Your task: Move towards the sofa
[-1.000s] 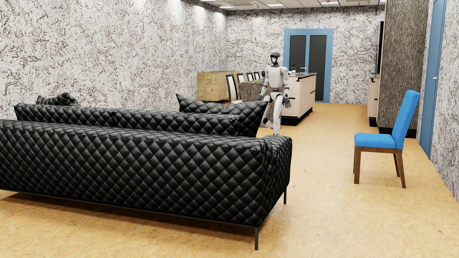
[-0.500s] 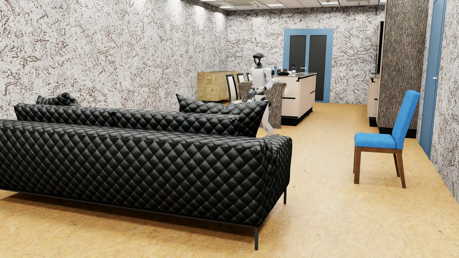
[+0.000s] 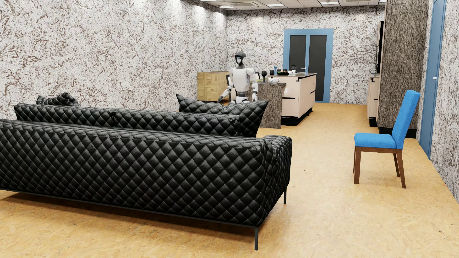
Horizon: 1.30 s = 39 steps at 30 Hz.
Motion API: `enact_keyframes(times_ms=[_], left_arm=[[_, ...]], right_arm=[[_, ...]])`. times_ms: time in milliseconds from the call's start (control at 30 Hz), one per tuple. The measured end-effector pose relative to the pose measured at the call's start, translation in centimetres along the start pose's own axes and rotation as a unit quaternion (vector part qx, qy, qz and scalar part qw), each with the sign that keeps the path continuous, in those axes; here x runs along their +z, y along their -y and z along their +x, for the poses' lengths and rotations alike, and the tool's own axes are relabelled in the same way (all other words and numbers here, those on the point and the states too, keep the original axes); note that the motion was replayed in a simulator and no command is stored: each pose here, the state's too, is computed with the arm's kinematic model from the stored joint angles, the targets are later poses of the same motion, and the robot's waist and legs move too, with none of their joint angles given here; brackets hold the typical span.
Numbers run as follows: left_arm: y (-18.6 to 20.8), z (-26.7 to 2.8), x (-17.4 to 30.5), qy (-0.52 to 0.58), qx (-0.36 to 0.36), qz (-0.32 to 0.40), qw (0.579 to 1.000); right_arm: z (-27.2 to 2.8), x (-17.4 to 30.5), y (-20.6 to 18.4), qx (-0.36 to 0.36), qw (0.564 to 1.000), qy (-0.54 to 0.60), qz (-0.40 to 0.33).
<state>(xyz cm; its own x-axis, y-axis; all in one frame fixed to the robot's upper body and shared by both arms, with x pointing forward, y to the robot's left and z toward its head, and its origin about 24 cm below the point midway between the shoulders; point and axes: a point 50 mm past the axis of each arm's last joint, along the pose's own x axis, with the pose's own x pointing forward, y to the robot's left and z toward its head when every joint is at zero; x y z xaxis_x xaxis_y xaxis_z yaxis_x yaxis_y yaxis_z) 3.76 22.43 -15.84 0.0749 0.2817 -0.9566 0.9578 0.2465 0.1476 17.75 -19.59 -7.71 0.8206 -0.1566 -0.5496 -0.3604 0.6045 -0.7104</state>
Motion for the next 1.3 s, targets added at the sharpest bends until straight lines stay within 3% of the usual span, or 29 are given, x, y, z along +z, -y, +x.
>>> enact_keyframes(times_ms=[133,267,433,600,667,800,933,1033,1100,1200,1300], left_arm=[[-2.3,-0.3,1.4,0.022,0.066,-0.048,0.996],[-9.3,-2.2,5.9,0.089,0.189,-0.024,0.978],[-18.1,-9.0,12.0,0.225,0.374,0.012,0.900],[-20.3,-13.2,14.7,0.298,0.432,0.045,0.850],[-19.5,-12.2,13.3,0.284,0.424,0.016,0.860],[-14.1,-6.1,8.6,0.161,0.347,-0.116,0.917],[-4.4,-1.1,3.3,0.024,0.162,-0.205,0.965],[1.6,-0.1,1.8,0.009,0.003,-0.082,0.997],[2.7,-0.1,2.0,0.027,-0.044,0.005,0.999],[1.0,-0.3,2.2,0.034,-0.003,-0.053,0.998],[-2.8,-1.1,2.7,0.046,0.117,-0.172,0.977]], right_arm=[[-1.8,-6.1,-4.6,0.111,0.979,-0.171,-0.005],[-5.6,-9.1,-9.6,0.245,0.940,-0.233,-0.054],[-8.4,-9.7,-11.3,0.243,0.940,-0.241,0.012],[-9.3,-9.4,-12.3,0.253,0.933,-0.251,0.042],[-8.5,-8.9,-12.3,0.261,0.933,-0.249,0.025],[-5.4,-7.8,-9.3,0.190,0.954,-0.230,0.024],[-1.5,-5.7,-3.1,0.081,0.985,-0.151,0.037],[-0.3,-4.4,0.7,0.009,0.993,-0.104,0.055],[-0.4,-4.5,1.6,-0.035,0.991,-0.108,0.076],[-1.4,-6.0,-0.8,-0.036,0.980,-0.163,0.106],[-3.0,-7.7,-5.5,0.090,0.968,-0.218,0.080]])
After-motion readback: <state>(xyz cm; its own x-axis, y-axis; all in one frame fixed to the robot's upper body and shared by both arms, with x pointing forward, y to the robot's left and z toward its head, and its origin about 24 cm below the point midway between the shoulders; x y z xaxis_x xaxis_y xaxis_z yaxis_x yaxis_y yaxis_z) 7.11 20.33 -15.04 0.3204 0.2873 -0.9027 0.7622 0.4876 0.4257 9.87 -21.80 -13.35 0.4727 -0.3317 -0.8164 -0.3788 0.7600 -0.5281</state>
